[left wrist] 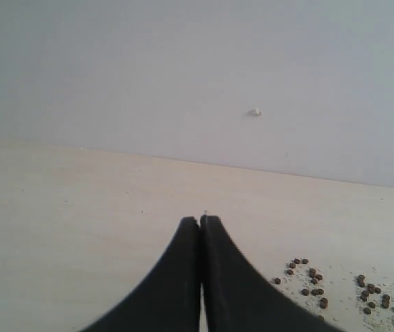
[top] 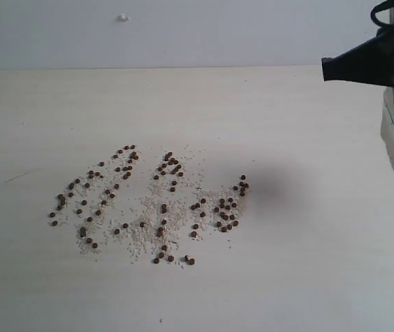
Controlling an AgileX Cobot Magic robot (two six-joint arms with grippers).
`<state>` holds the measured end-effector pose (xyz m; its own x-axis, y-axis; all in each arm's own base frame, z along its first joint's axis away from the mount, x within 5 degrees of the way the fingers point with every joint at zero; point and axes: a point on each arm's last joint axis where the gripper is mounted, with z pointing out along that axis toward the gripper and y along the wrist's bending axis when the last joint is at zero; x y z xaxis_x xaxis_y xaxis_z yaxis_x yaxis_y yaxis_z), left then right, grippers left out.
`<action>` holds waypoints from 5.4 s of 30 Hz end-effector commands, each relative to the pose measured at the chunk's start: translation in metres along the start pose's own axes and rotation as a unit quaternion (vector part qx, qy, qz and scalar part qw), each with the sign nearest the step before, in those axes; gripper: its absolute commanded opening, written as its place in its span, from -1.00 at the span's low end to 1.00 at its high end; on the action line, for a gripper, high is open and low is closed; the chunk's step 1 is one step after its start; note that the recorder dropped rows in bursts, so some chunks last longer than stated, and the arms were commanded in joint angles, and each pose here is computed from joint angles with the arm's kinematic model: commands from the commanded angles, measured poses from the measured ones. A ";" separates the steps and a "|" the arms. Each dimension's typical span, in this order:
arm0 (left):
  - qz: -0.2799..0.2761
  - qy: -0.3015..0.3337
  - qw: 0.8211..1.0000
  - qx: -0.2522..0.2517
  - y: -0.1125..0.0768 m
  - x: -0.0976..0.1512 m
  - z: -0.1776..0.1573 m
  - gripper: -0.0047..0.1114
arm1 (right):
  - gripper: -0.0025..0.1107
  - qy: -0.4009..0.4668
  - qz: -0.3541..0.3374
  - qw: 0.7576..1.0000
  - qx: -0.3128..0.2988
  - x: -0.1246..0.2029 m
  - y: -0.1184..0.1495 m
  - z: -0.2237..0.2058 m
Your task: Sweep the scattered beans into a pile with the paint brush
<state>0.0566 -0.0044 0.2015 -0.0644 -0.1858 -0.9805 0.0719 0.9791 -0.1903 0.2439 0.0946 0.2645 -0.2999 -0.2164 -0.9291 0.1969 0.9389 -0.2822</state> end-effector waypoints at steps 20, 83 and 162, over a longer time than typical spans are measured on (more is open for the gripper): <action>-0.002 -0.002 1.000 -0.001 0.000 0.000 0.000 -0.92 | -0.96 0.012 -0.137 0.949 -0.282 -0.028 0.025 0.048; -0.002 -0.002 1.000 -0.001 0.000 0.000 0.000 -0.92 | -0.96 -0.049 0.011 0.986 -0.160 0.072 0.032 0.002; -0.002 -0.002 1.000 -0.001 0.000 0.000 0.000 -0.92 | -0.96 -0.025 0.093 0.981 -0.166 0.048 0.228 -0.075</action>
<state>0.0566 -0.0044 0.2014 -0.0662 -0.1874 -0.9801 0.0716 0.9788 -0.1920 0.2086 0.3163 0.1607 -0.2595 -0.0230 -0.9655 -0.0531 0.9985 -0.0095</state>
